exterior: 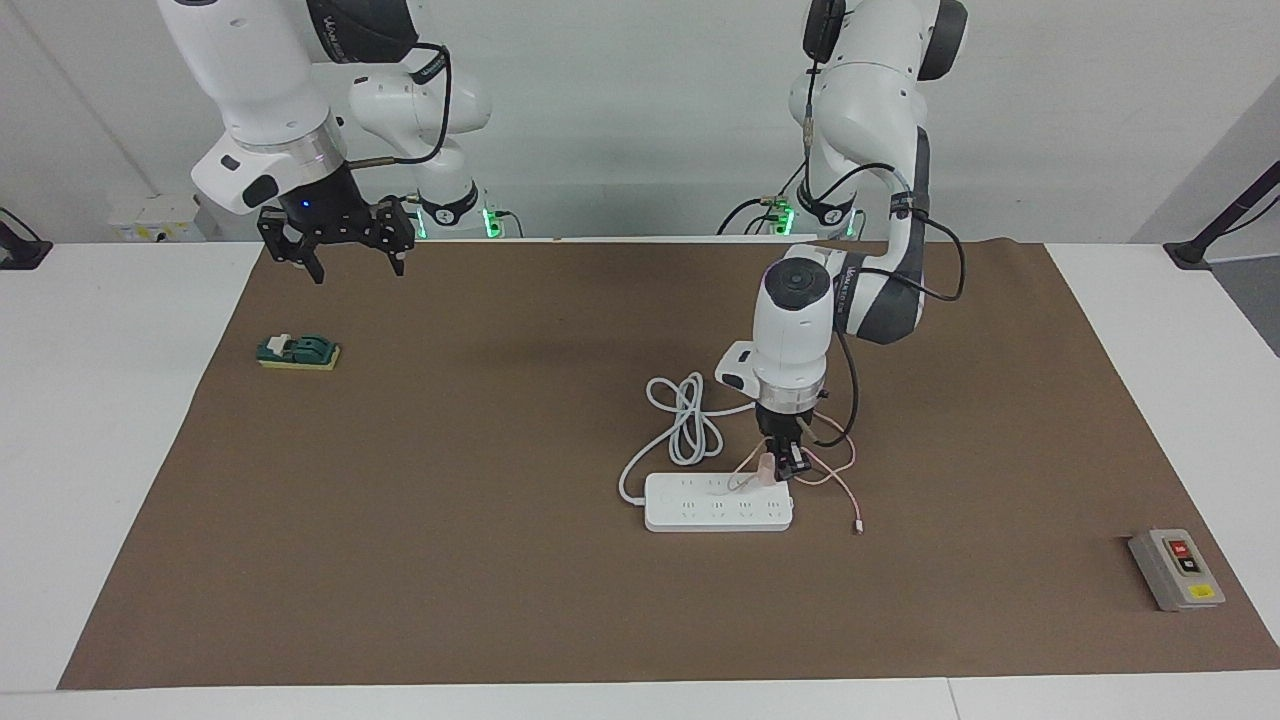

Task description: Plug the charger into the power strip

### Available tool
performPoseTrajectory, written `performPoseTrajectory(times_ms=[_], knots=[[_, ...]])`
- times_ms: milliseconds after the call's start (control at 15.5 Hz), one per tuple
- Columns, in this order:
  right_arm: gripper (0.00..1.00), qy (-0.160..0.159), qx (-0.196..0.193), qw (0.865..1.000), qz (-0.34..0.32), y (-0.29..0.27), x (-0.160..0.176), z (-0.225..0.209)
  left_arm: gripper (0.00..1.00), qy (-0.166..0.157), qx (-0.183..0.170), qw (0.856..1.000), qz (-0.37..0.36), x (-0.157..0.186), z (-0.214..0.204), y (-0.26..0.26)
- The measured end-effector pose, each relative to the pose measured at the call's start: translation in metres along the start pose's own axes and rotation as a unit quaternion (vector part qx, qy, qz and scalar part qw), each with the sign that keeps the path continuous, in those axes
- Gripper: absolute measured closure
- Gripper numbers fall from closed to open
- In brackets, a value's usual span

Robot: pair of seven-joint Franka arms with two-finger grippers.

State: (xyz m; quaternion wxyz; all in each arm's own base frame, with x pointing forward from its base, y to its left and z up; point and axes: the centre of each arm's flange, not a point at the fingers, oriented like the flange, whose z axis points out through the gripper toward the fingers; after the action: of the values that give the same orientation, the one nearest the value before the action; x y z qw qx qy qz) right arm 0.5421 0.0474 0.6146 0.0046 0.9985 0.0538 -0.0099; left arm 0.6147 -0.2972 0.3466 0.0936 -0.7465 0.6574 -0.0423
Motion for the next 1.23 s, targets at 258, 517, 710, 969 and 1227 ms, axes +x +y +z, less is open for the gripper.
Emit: performPoseTrajectory(times_ms=[258, 517, 710, 969, 1227], knots=[[0.0, 0.0, 0.0, 1.0, 0.0, 0.0, 0.0, 0.0, 0.71, 0.0, 0.0, 1.0, 0.006, 0.0, 0.0, 0.0], [0.0, 0.0, 0.0, 1.0, 0.0, 0.0, 0.0, 0.0, 0.71, 0.022, -0.017, 1.0, 0.003, -0.008, 0.0, -0.006], [0.0, 0.0, 0.0, 1.0, 0.0, 0.0, 0.0, 0.0, 0.71, 0.027, -0.022, 0.999, 0.009, -0.01, 0.0, -0.008], [0.0, 0.0, 0.0, 1.0, 0.0, 0.0, 0.0, 0.0, 0.71, 0.025, -0.024, 0.999, 0.012, -0.009, 0.0, -0.009], [0.0, 0.0, 0.0, 1.0, 0.0, 0.0, 0.0, 0.0, 0.71, 0.02, -0.022, 0.999, 0.024, -0.007, 0.0, -0.008]])
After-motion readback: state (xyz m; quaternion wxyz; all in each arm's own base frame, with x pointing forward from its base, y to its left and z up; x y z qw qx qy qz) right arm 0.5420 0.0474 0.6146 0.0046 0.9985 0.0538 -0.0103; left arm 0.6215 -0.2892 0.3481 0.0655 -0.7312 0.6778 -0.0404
